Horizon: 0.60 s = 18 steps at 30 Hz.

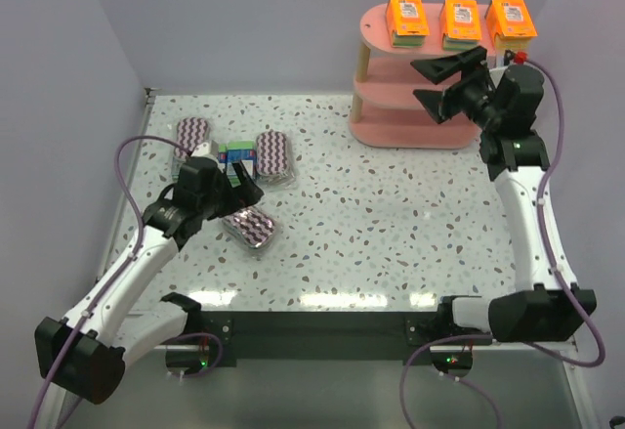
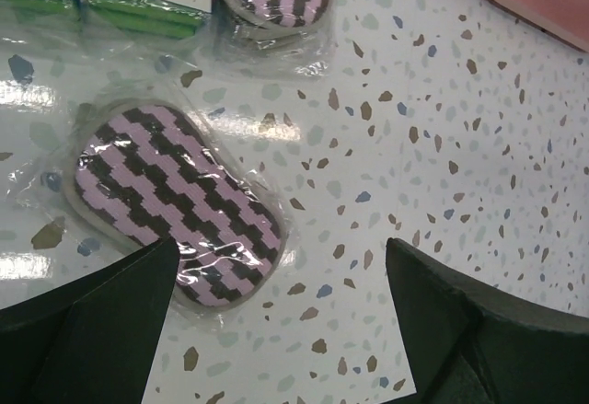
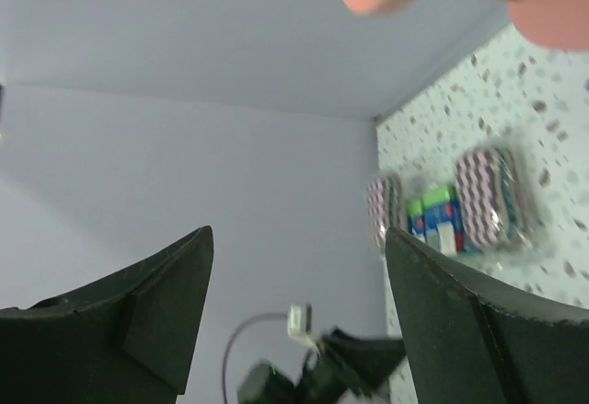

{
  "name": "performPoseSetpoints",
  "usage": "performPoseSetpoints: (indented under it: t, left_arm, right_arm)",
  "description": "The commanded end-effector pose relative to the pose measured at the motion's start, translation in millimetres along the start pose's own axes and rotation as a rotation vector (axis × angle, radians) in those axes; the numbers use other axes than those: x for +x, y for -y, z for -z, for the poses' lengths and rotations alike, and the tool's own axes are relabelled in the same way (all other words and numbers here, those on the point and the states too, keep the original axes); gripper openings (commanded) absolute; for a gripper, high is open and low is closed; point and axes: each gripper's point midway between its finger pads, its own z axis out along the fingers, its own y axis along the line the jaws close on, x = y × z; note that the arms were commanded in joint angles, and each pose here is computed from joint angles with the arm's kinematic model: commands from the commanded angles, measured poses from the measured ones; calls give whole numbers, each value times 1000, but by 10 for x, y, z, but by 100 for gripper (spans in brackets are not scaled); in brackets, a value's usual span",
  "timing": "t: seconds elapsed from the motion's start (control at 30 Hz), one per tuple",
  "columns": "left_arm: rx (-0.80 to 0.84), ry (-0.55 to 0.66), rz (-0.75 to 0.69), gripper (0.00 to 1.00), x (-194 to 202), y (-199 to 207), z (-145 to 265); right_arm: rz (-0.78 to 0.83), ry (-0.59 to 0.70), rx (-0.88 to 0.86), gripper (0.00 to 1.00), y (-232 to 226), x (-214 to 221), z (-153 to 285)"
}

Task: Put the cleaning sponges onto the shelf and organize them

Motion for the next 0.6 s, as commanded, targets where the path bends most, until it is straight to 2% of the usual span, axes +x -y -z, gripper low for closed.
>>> performPoseSetpoints:
  t: [0.0,0.07,0.13,0.17,0.3,0.47,0.57]
  left_arm:
    - [-105,-27,20,100,-29,-411,-183]
    - [-103,-73,45,97,63,-563,-277]
    - [-115,-55,78,94,19,-712,-357]
    - [-107,-56,95,93,8,-737,-415]
    - [-50,-101,148,89,138,-703,-586]
    - [40,-97,232,86,309,-651,-715]
    - [66,-157,271,82,543,-668,-753]
  right_arm:
    - [185,-191,141,79,423,534,524]
    - [276,-263,201,79,707,714,670]
    - [305,-361,289,79,1077,984,858]
    - [294,-407,346,79,1316,1116,938]
    - [368,-540,434,80,1747,1706,1164]
    - [319,-571,458,82,2091,2015,1286]
    - [322,-599,502,82,2334,2099,1281]
